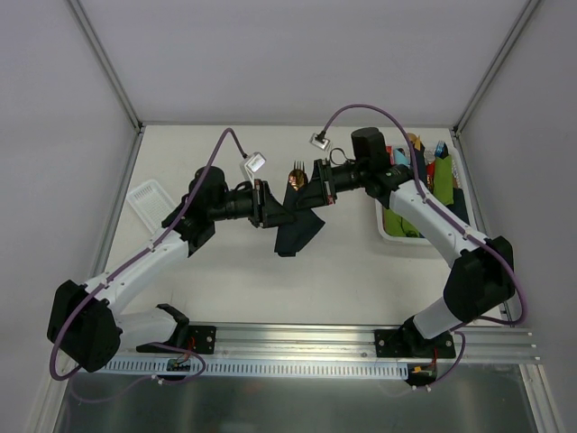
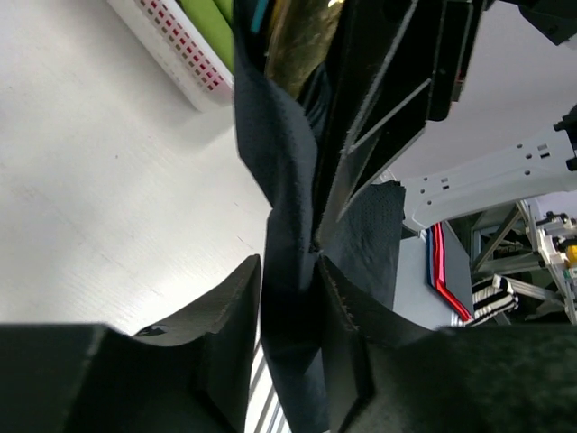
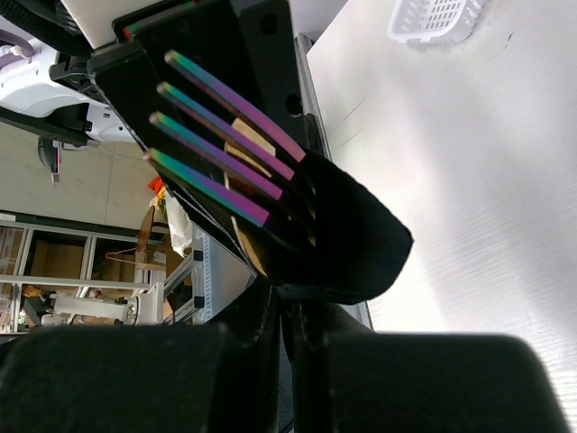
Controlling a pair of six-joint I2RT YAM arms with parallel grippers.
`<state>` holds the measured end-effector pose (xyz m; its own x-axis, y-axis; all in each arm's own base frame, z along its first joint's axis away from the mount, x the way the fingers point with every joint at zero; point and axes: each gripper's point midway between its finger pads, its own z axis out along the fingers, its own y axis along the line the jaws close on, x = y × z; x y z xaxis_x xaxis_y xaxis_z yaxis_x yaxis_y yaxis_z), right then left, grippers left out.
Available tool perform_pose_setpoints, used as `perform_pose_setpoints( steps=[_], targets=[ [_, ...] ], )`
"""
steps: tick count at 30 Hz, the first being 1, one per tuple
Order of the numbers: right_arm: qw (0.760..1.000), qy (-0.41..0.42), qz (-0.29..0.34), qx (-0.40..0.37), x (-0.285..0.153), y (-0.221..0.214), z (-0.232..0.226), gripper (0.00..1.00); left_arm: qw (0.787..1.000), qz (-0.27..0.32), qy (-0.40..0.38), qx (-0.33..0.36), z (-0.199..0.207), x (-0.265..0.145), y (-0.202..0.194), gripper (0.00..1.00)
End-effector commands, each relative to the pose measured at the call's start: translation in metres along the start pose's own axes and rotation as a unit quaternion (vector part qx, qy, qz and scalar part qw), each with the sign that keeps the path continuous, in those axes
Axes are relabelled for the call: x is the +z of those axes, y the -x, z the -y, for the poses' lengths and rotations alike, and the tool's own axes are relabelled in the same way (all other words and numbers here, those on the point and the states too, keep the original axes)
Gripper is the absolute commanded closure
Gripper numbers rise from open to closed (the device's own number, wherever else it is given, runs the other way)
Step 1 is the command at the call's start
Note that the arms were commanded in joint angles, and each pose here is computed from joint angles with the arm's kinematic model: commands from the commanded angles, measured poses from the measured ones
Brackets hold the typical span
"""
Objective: Place the utensils on the paper napkin and roll it up
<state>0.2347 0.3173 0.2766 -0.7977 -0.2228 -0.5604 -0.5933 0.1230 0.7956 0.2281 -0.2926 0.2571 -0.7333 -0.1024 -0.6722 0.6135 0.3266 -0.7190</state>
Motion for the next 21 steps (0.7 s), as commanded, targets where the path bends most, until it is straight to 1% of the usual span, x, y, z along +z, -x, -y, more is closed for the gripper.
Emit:
perform_pose_setpoints(
  steps=[1, 2, 8, 9, 14, 15, 18, 19, 20, 21],
  targets=[
    [0.998, 0.040, 0.007, -0.053, -0.004, 0.015, -0.042, 1.00, 0.998, 0.018, -0.034, 0.043, 0.021, -0.004, 0.012, 0.71],
    [0.998, 0.042, 0.005, -0.055, -0.002, 0.015, -0.043, 1.00, 0.998, 0.018, -0.037, 0.043, 0.022, -0.004, 0.011, 0.77],
    [0.997, 0.051, -0.004, -0.054, 0.003, 0.014, -0.047, 1.00, 0.998, 0.026, -0.046, 0.039, 0.023, -0.005, 0.010, 0.95],
    [0.997, 0.052, -0.004, -0.054, 0.003, 0.014, -0.047, 1.00, 0.998, 0.030, -0.046, 0.040, 0.023, -0.005, 0.011, 1.00],
    [0.997, 0.041, 0.005, -0.062, 0.003, 0.020, -0.049, 1.00, 0.997, 0.058, -0.041, 0.036, 0.022, -0.006, 0.016, 1.00],
    [0.998, 0.032, 0.003, -0.055, 0.002, 0.020, -0.046, 0.96, 0.997, 0.066, -0.036, 0.037, 0.020, -0.008, 0.017, 1.00],
    [0.998, -0.003, 0.015, -0.066, -0.006, 0.031, -0.041, 0.78, 0.994, 0.099, -0.010, 0.040, 0.015, -0.014, 0.025, 1.00],
    [0.997, -0.014, 0.022, -0.066, -0.009, 0.035, -0.039, 0.69, 0.993, 0.108, -0.004, 0.038, 0.014, -0.016, 0.028, 1.00],
    [0.997, -0.027, 0.036, -0.070, -0.017, 0.043, -0.036, 0.57, 0.992, 0.120, 0.006, 0.037, 0.010, -0.019, 0.033, 1.00],
    [0.995, -0.044, 0.048, -0.070, -0.023, 0.049, -0.033, 0.53, 0.989, 0.140, 0.022, 0.035, 0.007, -0.023, 0.039, 1.00]
  ],
)
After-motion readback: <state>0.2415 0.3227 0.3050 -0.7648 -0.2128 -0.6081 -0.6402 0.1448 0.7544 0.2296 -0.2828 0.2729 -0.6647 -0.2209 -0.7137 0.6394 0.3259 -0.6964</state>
